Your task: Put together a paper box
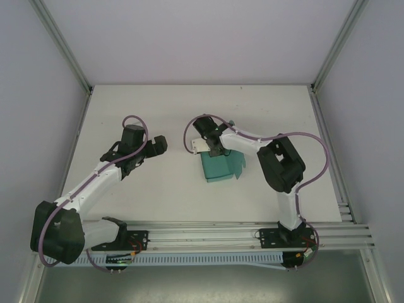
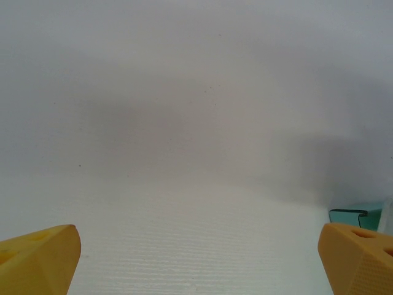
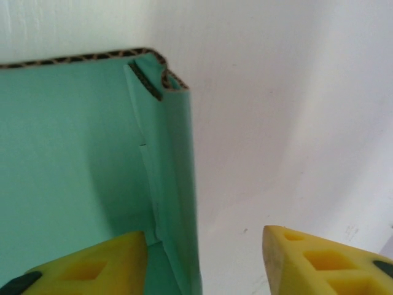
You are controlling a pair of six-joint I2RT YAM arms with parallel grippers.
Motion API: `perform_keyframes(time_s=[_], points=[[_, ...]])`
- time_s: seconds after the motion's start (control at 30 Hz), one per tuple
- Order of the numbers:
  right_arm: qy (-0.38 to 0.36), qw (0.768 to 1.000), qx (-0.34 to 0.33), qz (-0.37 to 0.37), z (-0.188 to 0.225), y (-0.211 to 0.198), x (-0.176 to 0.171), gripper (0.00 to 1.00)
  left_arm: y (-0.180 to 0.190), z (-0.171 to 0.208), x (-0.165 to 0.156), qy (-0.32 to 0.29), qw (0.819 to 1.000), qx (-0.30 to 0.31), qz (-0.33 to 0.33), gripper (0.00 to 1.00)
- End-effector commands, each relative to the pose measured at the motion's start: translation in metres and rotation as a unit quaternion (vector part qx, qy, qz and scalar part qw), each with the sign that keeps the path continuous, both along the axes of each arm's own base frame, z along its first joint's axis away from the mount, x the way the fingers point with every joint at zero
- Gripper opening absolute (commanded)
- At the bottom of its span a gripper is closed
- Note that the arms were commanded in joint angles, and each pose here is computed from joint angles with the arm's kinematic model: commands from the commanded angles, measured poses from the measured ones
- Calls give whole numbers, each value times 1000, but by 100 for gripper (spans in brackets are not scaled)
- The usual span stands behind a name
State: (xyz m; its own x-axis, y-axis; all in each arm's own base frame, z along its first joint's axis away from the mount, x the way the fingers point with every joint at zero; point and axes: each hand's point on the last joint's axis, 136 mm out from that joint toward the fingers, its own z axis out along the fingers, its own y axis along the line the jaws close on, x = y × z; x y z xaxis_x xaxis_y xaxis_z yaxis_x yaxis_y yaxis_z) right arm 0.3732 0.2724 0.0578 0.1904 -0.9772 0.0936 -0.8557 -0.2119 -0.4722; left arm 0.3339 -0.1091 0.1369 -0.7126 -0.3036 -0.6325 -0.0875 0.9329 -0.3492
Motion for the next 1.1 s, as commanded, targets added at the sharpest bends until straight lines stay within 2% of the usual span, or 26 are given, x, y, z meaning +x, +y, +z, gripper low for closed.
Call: perform_keyframes(time_s=[0.0,0.07,0.1,0.13,0.17,0.2,0.27,0.33,0.43,0.53,0.63,0.77,0.83,0.9,1.0,1.07], points=[[-29,998,48,0,52,10,-8,57,-4,-2,1,6,1000,-15,-5,98],[-50,993,100,-24,78,18,-7,66,-6,-1,2,5,1000,-16,-9,98],[-66,986,143,-52,97,22,-5,75,-6,0,3,4,1000,-16,-11,99],[-84,974,189,-90,117,23,-1,90,-7,0,4,3,1000,-16,-11,98],[-108,956,234,-139,137,20,5,93,-7,0,5,3,1000,-15,-12,98],[-140,926,285,-204,162,12,10,99,-7,0,5,4,1000,-13,-12,99],[-178,852,358,-337,195,-21,8,99,-7,-1,7,4,1000,-12,-12,98],[-161,783,402,-446,200,-57,-15,99,-10,-1,10,2,1000,-15,-17,99],[-61,740,444,-502,174,-69,-56,99,-14,-2,15,3,1000,-14,-28,98],[5,703,452,-549,152,-85,-76,99,-18,-4,19,8,999,-13,-37,99],[66,673,453,-581,129,-91,-82,89,-21,-6,21,8,999,-15,-42,99],[142,687,444,-557,111,-70,-89,75,-22,-6,22,7,999,-13,-45,99],[142,702,429,-550,110,-69,-84,45,-22,-5,23,6,999,-10,-48,98],[122,724,408,-542,114,-74,-75,19,-22,-3,24,5,999,-8,-50,99],[115,759,399,-502,125,-73,-56,2,-23,1,25,2,999,-6,-53,99],[129,796,388,-447,129,-69,-47,0,-24,6,26,-2,998,-5,-59,99]])
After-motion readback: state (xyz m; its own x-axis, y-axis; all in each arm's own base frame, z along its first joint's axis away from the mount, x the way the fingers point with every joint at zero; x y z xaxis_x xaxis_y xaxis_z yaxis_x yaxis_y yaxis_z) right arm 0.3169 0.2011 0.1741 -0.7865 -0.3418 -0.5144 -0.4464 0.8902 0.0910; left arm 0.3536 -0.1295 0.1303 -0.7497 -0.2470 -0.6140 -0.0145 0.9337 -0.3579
